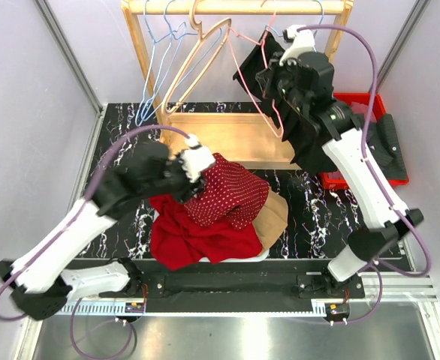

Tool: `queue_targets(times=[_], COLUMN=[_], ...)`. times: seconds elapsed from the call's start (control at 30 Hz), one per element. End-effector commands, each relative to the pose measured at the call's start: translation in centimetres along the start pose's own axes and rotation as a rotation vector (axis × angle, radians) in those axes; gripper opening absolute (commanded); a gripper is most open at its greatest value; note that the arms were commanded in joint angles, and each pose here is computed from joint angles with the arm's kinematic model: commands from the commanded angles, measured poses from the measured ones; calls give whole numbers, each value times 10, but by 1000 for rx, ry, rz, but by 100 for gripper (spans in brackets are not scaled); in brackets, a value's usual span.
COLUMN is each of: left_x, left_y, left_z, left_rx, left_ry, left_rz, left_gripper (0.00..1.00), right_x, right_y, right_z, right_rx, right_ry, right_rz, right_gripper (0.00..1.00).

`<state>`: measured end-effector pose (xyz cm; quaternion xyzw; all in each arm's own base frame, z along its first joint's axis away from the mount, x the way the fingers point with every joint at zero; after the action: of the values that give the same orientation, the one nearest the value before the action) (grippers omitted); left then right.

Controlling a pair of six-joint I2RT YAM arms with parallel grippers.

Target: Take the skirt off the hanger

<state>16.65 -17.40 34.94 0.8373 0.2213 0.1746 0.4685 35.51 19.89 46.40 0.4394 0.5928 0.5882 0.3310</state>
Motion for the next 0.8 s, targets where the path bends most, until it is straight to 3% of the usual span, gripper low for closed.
queue_targets(times=[0.0,0.07,0.17,0.43,0.6,0.77], left_x=[22,26,28,26,25,19], left_y=[-61,-78,-93,-156,-171,-159], left_z=[49,64,82,126,126,101], left_rx=[317,381,375,586,606,548], left_ry=[179,178,180,155,155,134], left_rz=[4,17,37,49,66,56], left_gripper=[45,43,41,54,62,58], right_x=[3,3,3,0,-4,-5], right_y=[32,40,49,37,18,5], right_z=[5,12,20,52,69,73], right_rx=[-78,-96,-105,-46,2,40], right_ry=[-2,-8,-22,-45,-50,-47], right_rz=[-26,-35,-50,-64,-50,-41], right_gripper=[0,0,0,0,0,0])
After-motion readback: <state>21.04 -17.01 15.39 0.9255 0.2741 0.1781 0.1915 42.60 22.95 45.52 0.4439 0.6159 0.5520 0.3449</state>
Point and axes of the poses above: each gripper's point midway between its finger pads, its own z axis out along the fingers, its own x axis along the line the jaws close on, y = z × x, the point moved 7 cm from there along -z, back along the fingers, and after that the axes turned 6 degrees about -z, right-handed, at the moved point
